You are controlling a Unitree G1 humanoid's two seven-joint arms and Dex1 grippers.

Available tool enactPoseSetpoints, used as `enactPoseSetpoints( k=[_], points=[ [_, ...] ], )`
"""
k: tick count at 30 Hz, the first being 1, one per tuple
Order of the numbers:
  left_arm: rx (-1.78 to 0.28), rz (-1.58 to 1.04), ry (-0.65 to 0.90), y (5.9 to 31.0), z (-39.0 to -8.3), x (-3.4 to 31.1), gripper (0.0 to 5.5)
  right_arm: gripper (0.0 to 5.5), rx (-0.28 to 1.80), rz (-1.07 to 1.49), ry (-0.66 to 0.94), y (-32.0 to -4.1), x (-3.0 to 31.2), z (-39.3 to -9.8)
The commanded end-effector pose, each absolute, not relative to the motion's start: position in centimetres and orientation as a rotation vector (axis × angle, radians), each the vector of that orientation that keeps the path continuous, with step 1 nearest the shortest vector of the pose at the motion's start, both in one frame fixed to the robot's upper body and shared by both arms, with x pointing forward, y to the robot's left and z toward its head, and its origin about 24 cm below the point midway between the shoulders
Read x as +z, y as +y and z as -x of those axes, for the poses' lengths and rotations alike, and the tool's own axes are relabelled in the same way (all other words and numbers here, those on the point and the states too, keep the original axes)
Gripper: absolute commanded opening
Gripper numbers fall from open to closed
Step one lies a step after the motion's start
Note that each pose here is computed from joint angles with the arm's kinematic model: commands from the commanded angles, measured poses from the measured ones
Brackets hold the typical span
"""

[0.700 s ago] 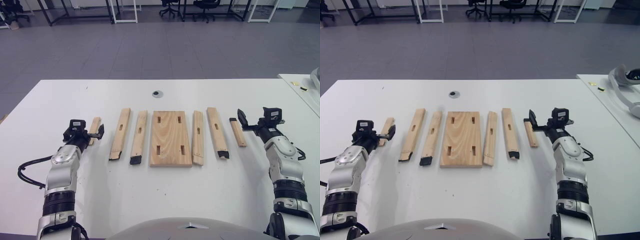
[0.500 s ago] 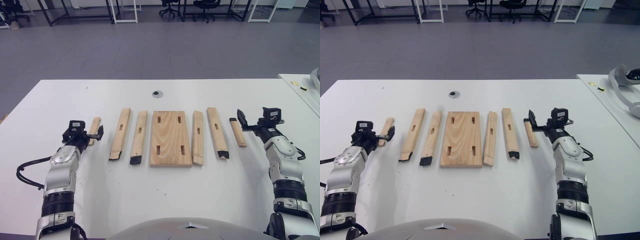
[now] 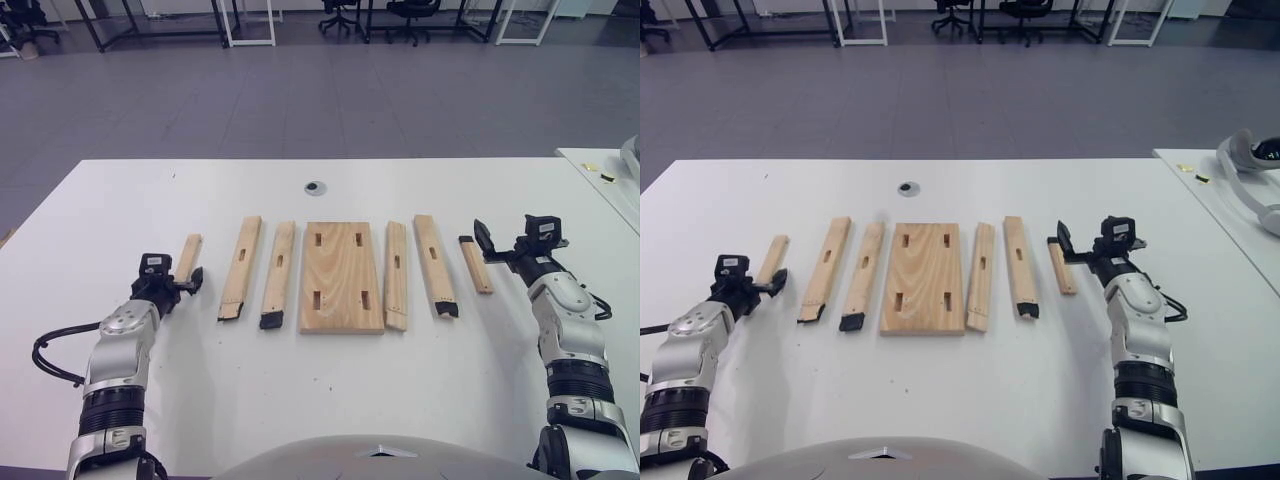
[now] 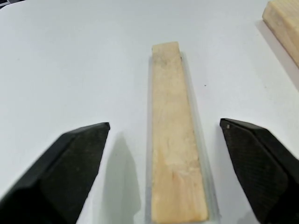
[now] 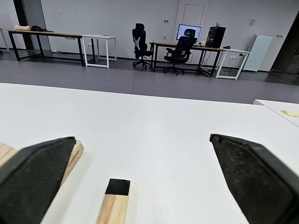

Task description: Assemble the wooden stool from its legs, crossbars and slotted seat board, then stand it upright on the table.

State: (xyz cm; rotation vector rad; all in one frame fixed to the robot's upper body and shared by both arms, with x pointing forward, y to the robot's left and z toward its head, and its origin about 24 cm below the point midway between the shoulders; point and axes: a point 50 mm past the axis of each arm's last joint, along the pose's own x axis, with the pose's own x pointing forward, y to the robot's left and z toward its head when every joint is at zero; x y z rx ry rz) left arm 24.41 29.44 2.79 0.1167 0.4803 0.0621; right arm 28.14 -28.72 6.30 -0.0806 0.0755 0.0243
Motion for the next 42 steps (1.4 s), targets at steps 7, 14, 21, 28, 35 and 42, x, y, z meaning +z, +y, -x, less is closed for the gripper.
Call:
enactPoseSetpoints(
  k=[7,14,21,28,35,42],
  points=[
    [0.025,-0.082,0.570,29.5,-23.3,2.7,2.73,5.40,0.028,0.110,0.073,-28.5,6.5,-28.5],
    [0.039,-0.150,0.576,29.8,-23.4,2.7,1.47,5.40,0.023,0.109,0.067,-28.4,6.5,-28.7],
    [-0.325,-0.020,0.049,22.2,-27.5,9.8,1.28,5.40,0.227,-0.126,-0.020,-23.6,9.8,-30.7],
    [-0.877,-0.025,-0.258,8.3,-28.2,14.8,1.28,5.19,0.739,-0.790,-0.132,-10.3,19.7,-31.0],
    [-0.894,-0.085,-0.320,8.3,-28.7,15.8,1.28,3.78,0.720,-0.937,-0.045,-11.7,21.0,-30.9],
    [-0.873,-0.136,-0.311,8.7,-28.8,15.3,1.28,2.51,0.751,-0.907,-0.007,-11.6,21.3,-29.9]
  ],
)
